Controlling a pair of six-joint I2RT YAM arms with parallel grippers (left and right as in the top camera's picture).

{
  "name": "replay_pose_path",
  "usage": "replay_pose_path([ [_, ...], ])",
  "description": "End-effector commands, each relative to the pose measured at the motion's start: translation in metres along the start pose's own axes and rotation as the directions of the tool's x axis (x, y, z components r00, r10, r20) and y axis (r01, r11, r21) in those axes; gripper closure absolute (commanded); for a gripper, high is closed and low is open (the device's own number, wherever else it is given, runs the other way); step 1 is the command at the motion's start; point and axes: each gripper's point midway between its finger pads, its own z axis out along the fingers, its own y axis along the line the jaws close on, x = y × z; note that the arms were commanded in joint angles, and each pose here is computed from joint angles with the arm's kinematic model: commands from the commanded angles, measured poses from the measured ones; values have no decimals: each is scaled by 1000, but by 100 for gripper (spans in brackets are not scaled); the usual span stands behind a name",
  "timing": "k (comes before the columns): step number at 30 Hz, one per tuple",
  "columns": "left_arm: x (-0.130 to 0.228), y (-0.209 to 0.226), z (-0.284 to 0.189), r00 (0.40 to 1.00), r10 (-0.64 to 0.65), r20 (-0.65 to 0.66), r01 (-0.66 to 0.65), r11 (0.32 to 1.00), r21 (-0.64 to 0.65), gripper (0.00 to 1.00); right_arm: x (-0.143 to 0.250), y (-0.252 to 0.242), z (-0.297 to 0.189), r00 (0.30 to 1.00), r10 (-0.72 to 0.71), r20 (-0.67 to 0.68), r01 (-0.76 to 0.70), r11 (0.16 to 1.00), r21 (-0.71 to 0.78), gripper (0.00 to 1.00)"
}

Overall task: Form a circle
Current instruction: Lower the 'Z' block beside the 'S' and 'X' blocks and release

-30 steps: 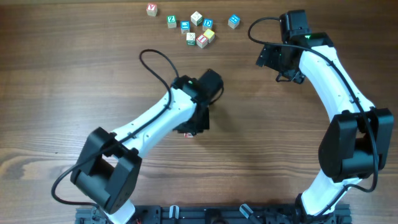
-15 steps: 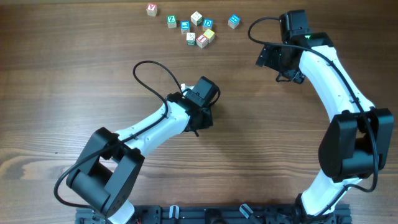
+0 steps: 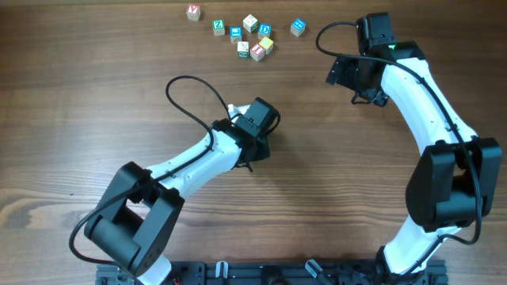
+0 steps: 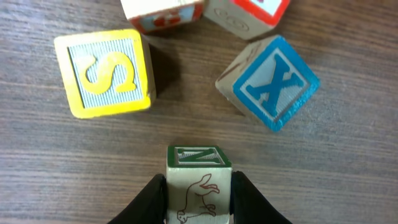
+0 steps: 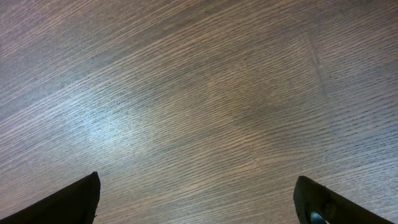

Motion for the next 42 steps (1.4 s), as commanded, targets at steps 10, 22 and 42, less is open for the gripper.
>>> replay_pose_path([
  [10, 5, 12, 4, 999, -28, -20, 28, 999, -32, 44, -4, -1, -1, 1000, -3, 19, 3, 1000, 13, 0],
  [22, -2, 11, 4, 999, -30, 12, 30, 999, -33, 68, -5, 0, -1, 1000, -3, 21, 2, 1000, 12, 0],
  [42, -9, 9, 4, 998, -32, 46, 34, 999, -31, 66, -5, 0, -1, 1000, -3, 21, 2, 1000, 12, 0],
])
